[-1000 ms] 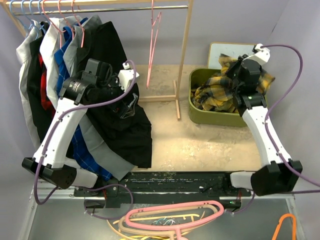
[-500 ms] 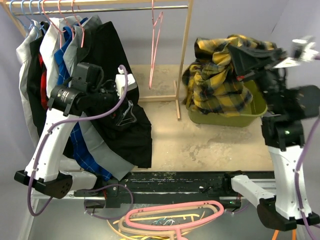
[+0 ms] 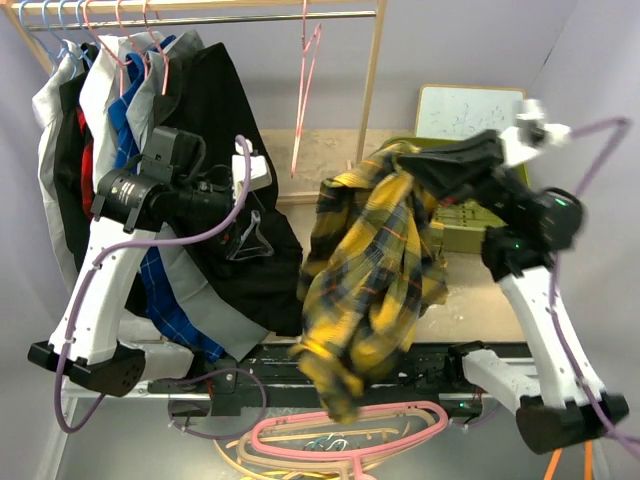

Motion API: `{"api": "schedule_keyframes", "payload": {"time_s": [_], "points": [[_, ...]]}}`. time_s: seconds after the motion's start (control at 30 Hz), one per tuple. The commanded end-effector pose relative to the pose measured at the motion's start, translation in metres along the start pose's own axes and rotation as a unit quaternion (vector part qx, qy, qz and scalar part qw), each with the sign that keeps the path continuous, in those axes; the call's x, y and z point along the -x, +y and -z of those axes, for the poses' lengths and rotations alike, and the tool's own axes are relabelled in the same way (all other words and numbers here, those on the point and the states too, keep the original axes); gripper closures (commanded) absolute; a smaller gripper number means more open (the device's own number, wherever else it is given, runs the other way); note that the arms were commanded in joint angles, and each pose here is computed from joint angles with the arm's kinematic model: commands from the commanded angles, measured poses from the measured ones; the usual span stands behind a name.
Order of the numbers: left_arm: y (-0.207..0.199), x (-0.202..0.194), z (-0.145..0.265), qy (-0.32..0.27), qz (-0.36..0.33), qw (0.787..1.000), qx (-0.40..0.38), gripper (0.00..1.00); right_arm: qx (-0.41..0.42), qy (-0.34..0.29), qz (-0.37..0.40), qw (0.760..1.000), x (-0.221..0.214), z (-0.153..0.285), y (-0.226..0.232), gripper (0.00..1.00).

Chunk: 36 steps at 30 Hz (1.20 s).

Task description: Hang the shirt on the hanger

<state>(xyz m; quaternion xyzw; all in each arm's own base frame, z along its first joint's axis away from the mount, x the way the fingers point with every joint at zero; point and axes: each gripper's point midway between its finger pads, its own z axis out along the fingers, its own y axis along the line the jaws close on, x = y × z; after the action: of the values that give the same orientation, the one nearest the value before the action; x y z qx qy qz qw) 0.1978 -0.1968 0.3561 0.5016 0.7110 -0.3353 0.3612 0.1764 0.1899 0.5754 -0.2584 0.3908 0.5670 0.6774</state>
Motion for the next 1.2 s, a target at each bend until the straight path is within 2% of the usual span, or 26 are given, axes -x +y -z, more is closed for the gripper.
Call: {"api": "schedule_keyframes", "payload": {"time_s": [0.0, 0.27, 0.4, 0.43, 0.47, 0.5, 0.53, 0.57, 0.63, 0.73, 0.8, 0.83, 0.9, 0.97, 1.03, 1.1, 1.17], "points": [[-0.026, 0.0, 0.008, -0.022, -0.033, 0.998, -0.043, 0.01, -0.051, 0.025, -0.083, 0.995, -0.067, 0.011, -0.061, 1.0], [-0.02, -0.028, -0.003, 0.008, -0.018, 0.999, -0.036, 0.01, -0.125, 0.064, -0.121, 0.983, -0.136, 0.029, -0.13, 1.0], [0.013, -0.058, -0.016, 0.056, -0.017, 0.997, 0.039, 0.01, -0.186, 0.11, -0.131, 0.967, -0.177, 0.041, -0.177, 1.0], [0.024, -0.064, -0.018, 0.072, -0.025, 0.995, 0.07, 0.01, -0.204, 0.109, -0.139, 0.963, -0.184, 0.045, -0.188, 0.95], [0.035, -0.067, -0.018, 0.083, -0.037, 0.991, 0.103, 0.01, -0.223, 0.108, -0.139, 0.959, -0.186, 0.047, -0.202, 0.72], [0.044, -0.07, -0.017, 0.093, -0.049, 0.986, 0.13, 0.01, -0.236, 0.105, -0.138, 0.956, -0.184, 0.049, -0.21, 0.27], [0.054, -0.073, -0.016, 0.102, -0.064, 0.98, 0.158, 0.01, -0.246, 0.103, -0.137, 0.954, -0.184, 0.051, -0.215, 0.03], [0.065, -0.07, -0.014, 0.101, -0.084, 0.973, 0.188, 0.01, -0.255, 0.099, -0.129, 0.953, -0.18, 0.051, -0.218, 0.0], [0.081, -0.065, -0.01, 0.104, -0.121, 0.96, 0.231, 0.01, -0.303, 0.086, -0.093, 0.945, -0.162, 0.057, -0.224, 0.0], [0.115, -0.059, -0.008, 0.128, -0.165, 0.929, 0.307, 0.01, -0.376, 0.074, -0.004, 0.924, -0.126, 0.071, -0.216, 0.0], [0.127, -0.063, -0.019, 0.167, -0.236, 0.906, 0.308, 0.01, -0.431, 0.048, 0.038, 0.9, -0.105, 0.093, -0.209, 0.0], [0.132, -0.066, -0.026, 0.186, -0.271, 0.893, 0.307, 0.01, -0.457, 0.048, 0.052, 0.887, -0.109, 0.113, -0.206, 0.0], [0.14, -0.073, -0.044, 0.214, -0.339, 0.869, 0.291, 0.01, -0.479, 0.085, 0.1, 0.868, -0.117, 0.139, -0.195, 0.0], [0.139, -0.081, -0.064, 0.226, -0.392, 0.86, 0.237, 0.01, -0.461, 0.169, 0.161, 0.856, -0.14, 0.153, -0.174, 0.0], [0.13, -0.084, -0.087, 0.214, -0.413, 0.868, 0.175, 0.01, -0.391, 0.255, 0.205, 0.861, -0.164, 0.155, -0.141, 0.0], [0.114, -0.083, -0.107, 0.189, -0.427, 0.878, 0.105, 0.01, -0.305, 0.318, 0.222, 0.87, -0.182, 0.159, -0.105, 0.0], [0.096, -0.086, -0.121, 0.169, -0.443, 0.88, 0.033, 0.01, -0.236, 0.374, 0.224, 0.869, -0.194, 0.171, -0.075, 0.0]]}}
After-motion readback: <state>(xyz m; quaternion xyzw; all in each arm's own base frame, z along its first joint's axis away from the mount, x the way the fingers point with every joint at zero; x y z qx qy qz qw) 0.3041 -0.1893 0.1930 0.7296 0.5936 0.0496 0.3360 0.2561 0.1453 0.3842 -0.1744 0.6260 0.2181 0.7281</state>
